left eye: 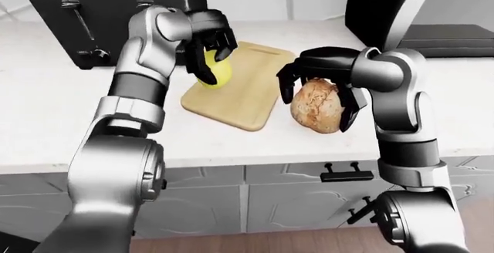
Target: Place the bread and cheese on the cutting board.
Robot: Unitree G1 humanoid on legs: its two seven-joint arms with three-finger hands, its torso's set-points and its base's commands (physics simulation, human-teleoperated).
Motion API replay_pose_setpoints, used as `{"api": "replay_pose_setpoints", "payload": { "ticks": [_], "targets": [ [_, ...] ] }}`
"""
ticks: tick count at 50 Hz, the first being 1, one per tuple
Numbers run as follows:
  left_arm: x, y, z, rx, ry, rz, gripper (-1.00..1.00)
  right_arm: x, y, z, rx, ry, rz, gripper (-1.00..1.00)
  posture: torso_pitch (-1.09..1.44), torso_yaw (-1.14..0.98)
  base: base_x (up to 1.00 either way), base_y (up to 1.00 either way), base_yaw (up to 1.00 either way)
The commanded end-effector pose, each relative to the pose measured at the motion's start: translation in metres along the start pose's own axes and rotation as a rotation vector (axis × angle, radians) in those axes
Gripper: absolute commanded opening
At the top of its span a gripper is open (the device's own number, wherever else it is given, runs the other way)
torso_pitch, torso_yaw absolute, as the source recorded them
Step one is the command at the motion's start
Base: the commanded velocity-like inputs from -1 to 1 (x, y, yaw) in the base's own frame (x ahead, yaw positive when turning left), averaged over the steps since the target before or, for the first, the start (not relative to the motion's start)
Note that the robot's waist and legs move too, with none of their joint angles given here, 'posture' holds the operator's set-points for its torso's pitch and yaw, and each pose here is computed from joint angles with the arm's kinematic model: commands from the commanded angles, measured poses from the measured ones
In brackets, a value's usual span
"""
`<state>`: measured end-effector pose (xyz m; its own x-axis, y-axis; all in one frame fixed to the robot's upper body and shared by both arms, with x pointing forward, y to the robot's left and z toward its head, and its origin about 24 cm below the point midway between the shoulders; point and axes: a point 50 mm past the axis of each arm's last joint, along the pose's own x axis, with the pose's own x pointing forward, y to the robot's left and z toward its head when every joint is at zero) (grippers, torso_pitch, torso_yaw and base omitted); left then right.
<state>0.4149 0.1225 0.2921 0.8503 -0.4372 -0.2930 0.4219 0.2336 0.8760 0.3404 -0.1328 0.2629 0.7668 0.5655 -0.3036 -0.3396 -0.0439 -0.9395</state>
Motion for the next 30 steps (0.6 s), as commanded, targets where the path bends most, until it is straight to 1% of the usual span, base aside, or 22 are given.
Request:
{"api": "replay_pose_setpoints", "payload": {
  "ticks": [1,3,6,7,8,16,18,19,23,30],
  "targets": [
    [-0.01,0.024,0.019,0.045,-0.06,0.124,-1.0,-0.01,-0.015,0.004,-0.034,-0.005,-0.075,-1.0,0.0,0.0,0.0,0.0,0.0],
    [-0.005,0.021,0.022,0.035,-0.068,0.117,-1.0,-0.012,-0.014,0.003,-0.032,-0.002,-0.075,-1.0,0.0,0.0,0.0,0.0,0.0],
    [-0.001,0.016,0.022,0.037,-0.07,0.108,-1.0,-0.013,-0.014,0.002,-0.031,0.0,-0.075,-1.0,0.0,0.0,0.0,0.0,0.0],
    [0.0,0.014,0.022,0.041,-0.07,0.105,-1.0,-0.013,-0.014,0.002,-0.03,0.0,-0.075,-1.0,0.0,0.0,0.0,0.0,0.0],
    [0.001,0.012,0.022,0.069,-0.069,0.108,-1.0,-0.013,-0.013,0.002,-0.029,0.001,-0.075,-1.0,0.0,0.0,0.0,0.0,0.0],
    [0.013,-0.003,0.019,0.068,-0.061,0.091,-1.0,-0.014,-0.01,0.0,-0.027,0.005,-0.072,-1.0,0.0,0.0,0.0,0.0,0.0],
    [0.017,-0.014,0.012,0.08,-0.044,0.069,-1.0,-0.013,-0.009,0.0,-0.025,0.006,-0.07,-1.0,0.0,0.0,0.0,0.0,0.0],
    [0.018,-0.017,0.01,0.081,-0.042,0.064,-1.0,-0.013,-0.009,-0.001,-0.023,0.006,-0.07,-1.0,0.0,0.0,0.0,0.0,0.0],
    [0.019,-0.022,0.006,0.09,-0.031,0.052,-1.0,-0.011,-0.005,-0.001,-0.018,0.003,-0.067,-1.0,0.0,0.0,0.0,0.0,0.0],
    [0.019,-0.021,0.005,0.094,-0.022,0.047,-1.0,-0.012,-0.004,-0.002,-0.017,0.005,-0.067,-1.0,0.0,0.0,0.0,0.0,0.0]
  ]
}}
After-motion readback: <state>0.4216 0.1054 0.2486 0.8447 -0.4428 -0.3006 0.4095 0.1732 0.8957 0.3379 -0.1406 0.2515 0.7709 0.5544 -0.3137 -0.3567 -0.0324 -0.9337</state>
